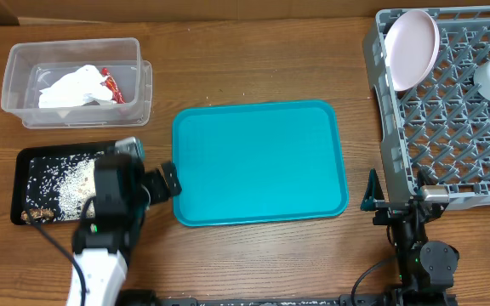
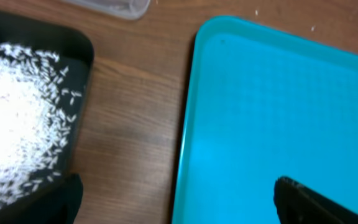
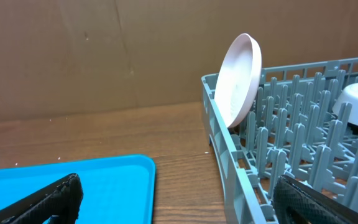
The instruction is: Sort waste into correct bins and load items into the dishwasher
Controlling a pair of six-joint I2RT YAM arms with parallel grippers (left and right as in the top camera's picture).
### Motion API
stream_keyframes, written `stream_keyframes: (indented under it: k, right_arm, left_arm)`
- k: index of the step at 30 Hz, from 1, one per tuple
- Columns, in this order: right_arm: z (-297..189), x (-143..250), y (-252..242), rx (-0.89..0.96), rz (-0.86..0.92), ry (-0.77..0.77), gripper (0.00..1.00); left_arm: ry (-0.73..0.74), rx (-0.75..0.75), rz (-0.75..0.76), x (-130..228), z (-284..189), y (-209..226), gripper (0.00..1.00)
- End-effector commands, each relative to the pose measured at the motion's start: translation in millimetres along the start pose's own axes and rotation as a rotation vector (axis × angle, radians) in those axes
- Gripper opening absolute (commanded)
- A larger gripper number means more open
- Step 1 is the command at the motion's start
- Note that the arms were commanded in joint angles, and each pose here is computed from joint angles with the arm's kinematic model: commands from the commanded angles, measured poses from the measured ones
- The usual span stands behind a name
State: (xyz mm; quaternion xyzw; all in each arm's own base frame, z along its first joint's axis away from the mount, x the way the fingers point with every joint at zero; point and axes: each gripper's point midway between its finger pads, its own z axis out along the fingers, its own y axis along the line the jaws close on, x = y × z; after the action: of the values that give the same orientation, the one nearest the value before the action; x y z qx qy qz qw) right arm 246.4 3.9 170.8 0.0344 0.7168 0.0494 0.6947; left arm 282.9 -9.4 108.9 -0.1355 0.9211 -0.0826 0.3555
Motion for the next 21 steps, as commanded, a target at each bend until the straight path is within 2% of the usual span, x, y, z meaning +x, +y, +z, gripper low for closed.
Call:
stream_keyframes:
  k: [1,7,15,21]
  right_arm:
    - [0,1,-1,0.000,-0.008,-0.005,1.00]
    - [0,1,-1,0.000,-0.008,-0.005,1.00]
    - [0,1,-1,0.000,-0.008,-0.005,1.00]
    - [0,1,-1,0.000,-0.008,-0.005,1.00]
  left_arm:
    - [-0.019,0.032,0.018,29,5,5,1.00]
    - [-0.070,0.048,0.022,57,17,14,1.00]
    - [-0.281,0.142,0.042,48,14,7,1.00]
    - [-0.337,0.168,0.058,53,5,6,1.00]
